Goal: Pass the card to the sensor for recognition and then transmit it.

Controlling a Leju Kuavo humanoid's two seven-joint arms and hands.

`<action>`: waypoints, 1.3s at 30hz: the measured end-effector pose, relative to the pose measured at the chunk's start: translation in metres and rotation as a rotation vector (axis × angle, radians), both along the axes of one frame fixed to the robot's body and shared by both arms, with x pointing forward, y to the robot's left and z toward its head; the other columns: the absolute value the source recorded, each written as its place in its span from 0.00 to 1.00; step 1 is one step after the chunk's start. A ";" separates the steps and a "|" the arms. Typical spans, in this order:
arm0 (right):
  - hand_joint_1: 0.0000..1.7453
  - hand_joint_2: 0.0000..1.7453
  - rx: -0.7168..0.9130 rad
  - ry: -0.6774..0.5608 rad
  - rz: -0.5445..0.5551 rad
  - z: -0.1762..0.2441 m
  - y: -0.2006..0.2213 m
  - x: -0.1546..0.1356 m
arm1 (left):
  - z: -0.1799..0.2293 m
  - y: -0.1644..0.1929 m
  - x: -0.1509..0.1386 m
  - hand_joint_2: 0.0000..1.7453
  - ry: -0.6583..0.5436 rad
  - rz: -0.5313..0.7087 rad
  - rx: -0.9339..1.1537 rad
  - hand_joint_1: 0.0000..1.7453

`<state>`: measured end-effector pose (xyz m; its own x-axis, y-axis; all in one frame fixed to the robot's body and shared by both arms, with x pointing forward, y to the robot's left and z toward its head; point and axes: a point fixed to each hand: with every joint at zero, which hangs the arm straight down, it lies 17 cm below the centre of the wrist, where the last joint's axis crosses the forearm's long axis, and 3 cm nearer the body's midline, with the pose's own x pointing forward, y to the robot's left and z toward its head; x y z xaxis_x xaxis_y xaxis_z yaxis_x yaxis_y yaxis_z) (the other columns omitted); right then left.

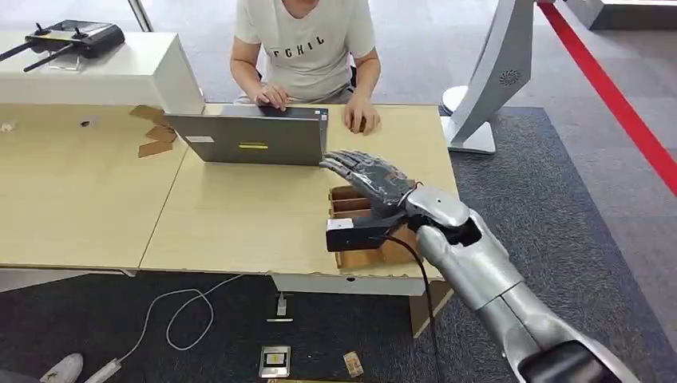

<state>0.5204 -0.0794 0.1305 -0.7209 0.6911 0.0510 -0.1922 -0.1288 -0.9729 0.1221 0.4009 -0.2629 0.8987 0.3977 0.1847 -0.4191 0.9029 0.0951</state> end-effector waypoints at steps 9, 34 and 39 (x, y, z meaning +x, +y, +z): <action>0.00 1.00 -0.161 0.171 -0.233 -0.033 -0.070 0.031 | -0.001 0.001 -0.006 0.00 0.022 0.009 -0.010 0.00; 0.00 1.00 -0.113 0.133 -0.312 0.002 -0.106 0.057 | -0.003 -0.004 -0.015 0.00 0.070 0.034 -0.006 0.00; 0.00 1.00 -0.105 0.139 -0.306 0.001 -0.099 0.056 | -0.004 -0.005 -0.015 0.00 0.070 0.037 -0.007 0.00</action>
<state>0.5759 -0.1788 0.1316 -0.4706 0.8809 0.0508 -0.3671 -0.1431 -0.9191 0.1072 0.3955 -0.2665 0.8942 0.4315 0.1193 -0.4444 0.8879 0.1189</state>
